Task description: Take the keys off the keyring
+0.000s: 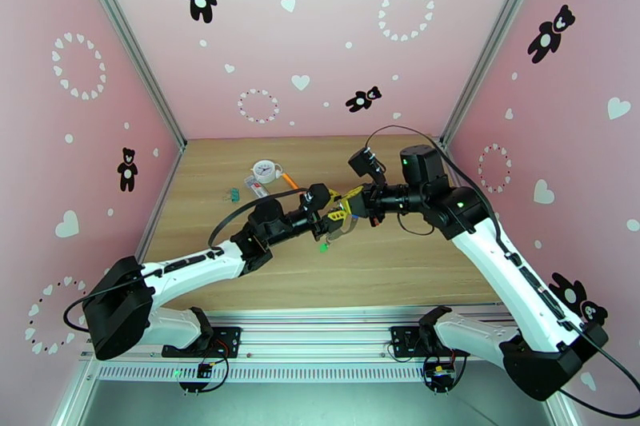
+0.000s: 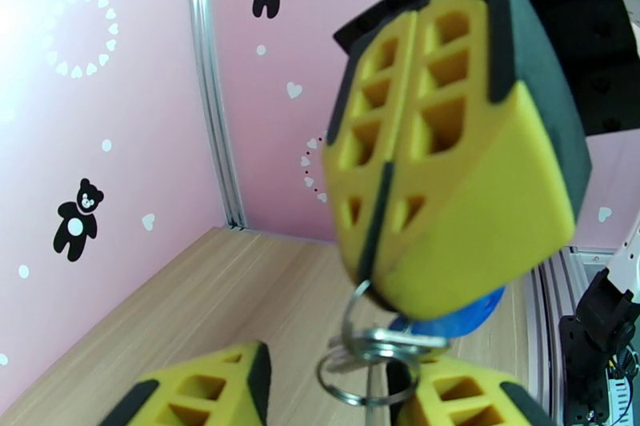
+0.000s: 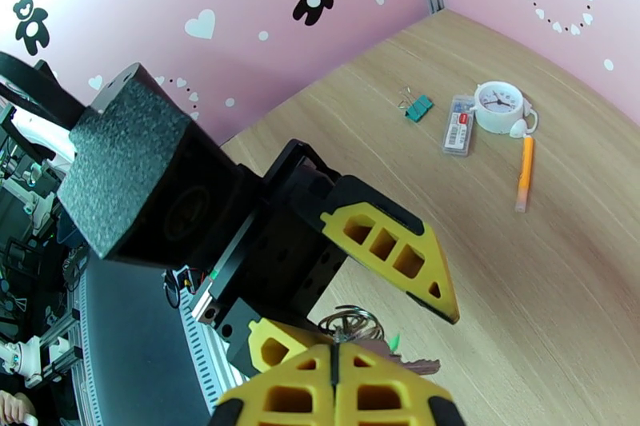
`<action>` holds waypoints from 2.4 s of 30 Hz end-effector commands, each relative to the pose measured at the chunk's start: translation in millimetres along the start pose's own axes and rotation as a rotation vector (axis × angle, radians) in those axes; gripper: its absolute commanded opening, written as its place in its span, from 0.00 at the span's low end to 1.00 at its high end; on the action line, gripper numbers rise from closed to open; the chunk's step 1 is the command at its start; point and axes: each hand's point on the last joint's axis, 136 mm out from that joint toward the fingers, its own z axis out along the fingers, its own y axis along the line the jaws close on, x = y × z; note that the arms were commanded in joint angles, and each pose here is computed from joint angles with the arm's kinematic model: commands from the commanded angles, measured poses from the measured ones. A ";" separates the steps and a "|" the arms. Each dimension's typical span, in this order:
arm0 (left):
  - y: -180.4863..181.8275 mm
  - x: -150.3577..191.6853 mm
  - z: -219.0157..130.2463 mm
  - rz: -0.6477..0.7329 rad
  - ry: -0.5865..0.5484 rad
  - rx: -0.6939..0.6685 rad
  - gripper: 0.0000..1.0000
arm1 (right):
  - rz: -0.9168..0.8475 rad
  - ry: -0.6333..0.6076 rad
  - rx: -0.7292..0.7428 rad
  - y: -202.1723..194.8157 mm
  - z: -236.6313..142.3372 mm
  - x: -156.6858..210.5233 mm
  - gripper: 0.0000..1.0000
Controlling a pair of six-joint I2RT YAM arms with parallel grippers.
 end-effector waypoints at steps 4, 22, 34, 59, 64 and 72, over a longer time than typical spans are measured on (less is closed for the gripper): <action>10.2 -9.7 -0.1 -0.008 -0.025 -0.063 0.48 | -0.028 -0.030 0.030 3.8 -9.1 -3.8 0.00; 15.0 -19.6 3.7 -0.021 -0.017 -0.127 0.45 | -0.020 -0.027 0.061 0.1 -11.1 -0.6 0.00; 11.2 -12.2 1.2 0.026 0.047 -0.106 0.35 | -0.033 -0.040 0.051 3.4 -13.3 -9.1 0.00; 7.4 -28.8 7.7 0.061 -0.014 -0.143 0.52 | -0.030 -0.056 0.063 3.1 -15.2 -11.1 0.00; 12.2 -26.0 7.4 0.058 -0.006 -0.170 0.48 | -0.034 -0.059 0.073 3.4 -17.7 -10.0 0.00; 13.9 -22.6 5.3 0.058 0.011 -0.182 0.35 | -0.036 -0.059 0.075 4.5 -19.5 -8.6 0.00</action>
